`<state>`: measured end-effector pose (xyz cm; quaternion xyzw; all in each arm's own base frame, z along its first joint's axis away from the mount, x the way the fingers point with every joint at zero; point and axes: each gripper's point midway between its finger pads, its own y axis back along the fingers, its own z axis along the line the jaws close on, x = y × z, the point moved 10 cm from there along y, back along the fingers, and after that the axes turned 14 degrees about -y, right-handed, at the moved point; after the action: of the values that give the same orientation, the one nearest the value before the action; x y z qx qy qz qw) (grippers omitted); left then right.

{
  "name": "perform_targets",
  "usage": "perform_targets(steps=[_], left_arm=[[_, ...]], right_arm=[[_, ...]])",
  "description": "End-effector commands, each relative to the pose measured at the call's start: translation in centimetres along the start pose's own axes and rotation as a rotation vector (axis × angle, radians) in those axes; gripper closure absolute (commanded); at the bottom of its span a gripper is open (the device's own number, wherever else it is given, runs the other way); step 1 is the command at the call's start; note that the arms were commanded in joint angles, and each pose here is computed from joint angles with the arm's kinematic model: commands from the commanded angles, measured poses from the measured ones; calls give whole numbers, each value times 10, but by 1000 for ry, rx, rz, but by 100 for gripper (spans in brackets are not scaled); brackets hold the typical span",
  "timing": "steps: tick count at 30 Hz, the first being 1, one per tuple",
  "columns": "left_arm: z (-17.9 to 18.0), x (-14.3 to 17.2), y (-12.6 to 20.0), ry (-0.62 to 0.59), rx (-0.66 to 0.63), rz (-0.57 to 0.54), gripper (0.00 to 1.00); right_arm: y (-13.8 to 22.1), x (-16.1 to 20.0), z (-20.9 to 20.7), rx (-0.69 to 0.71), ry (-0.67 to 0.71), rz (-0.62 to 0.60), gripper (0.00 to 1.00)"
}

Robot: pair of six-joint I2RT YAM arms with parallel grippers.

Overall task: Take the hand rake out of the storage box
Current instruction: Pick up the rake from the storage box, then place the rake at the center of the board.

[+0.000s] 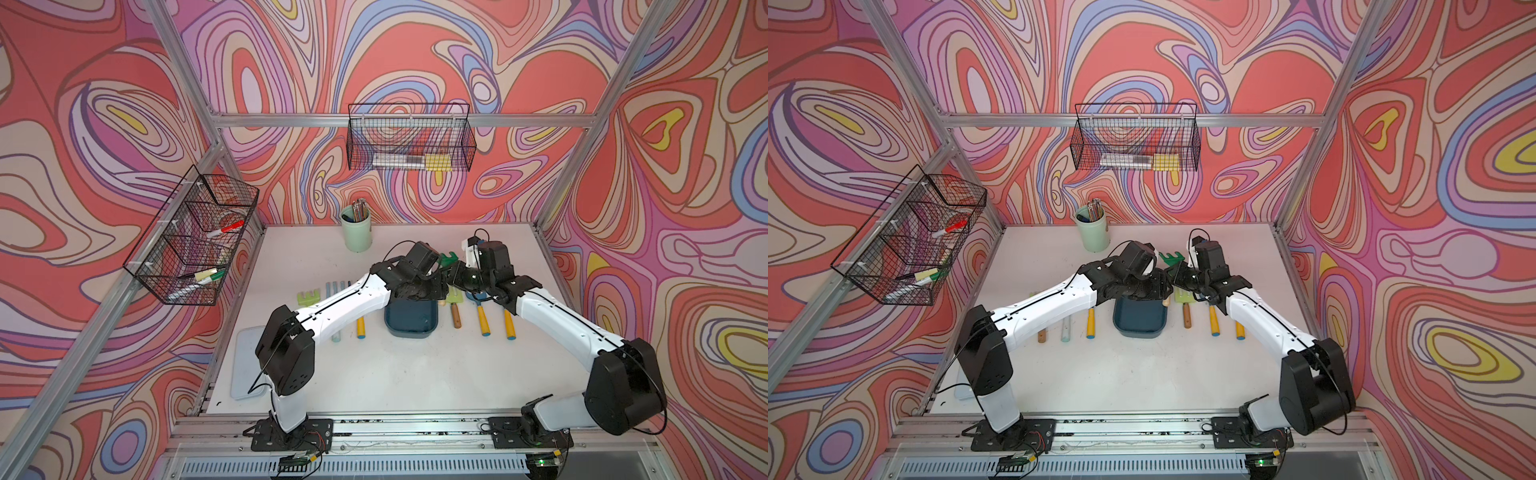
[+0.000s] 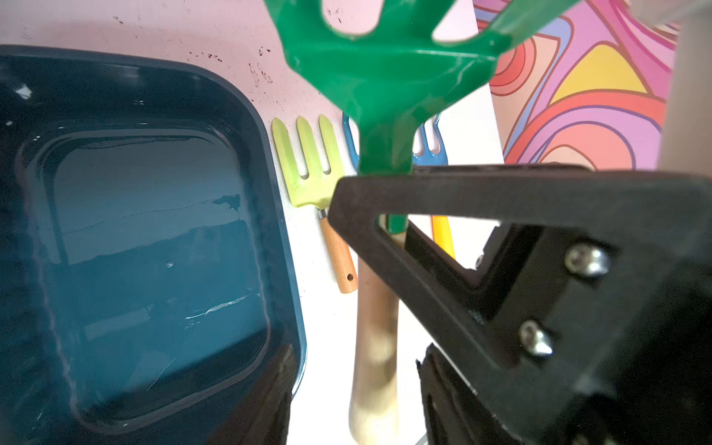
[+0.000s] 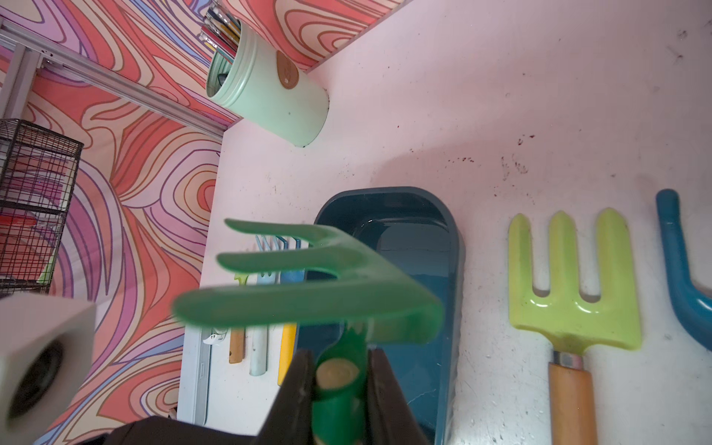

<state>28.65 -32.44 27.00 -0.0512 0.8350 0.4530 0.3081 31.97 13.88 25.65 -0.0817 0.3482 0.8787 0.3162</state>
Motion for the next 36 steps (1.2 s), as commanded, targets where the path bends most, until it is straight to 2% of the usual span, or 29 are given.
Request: perform_targets(steps=[1, 8, 16, 19, 27, 36], left_arm=[[2, 3, 22, -33, -42, -6, 40], [24, 14, 43, -38, -144, -17, 39], [66, 22, 66, 21, -216, -43, 38], [77, 23, 71, 22, -246, -42, 38], [92, 27, 74, 30, -275, -39, 38], [97, 28, 66, 48, -260, -28, 38]], right_arm=[[14, -14, 7, 38, 52, -51, 85], [44, -52, -24, 251, 109, -57, 85], [89, -93, -94, 524, 89, -14, 82], [92, -96, -105, 578, 95, 15, 81], [110, -90, -162, 724, 1, 70, 80], [100, -88, -193, 797, -51, 96, 80]])
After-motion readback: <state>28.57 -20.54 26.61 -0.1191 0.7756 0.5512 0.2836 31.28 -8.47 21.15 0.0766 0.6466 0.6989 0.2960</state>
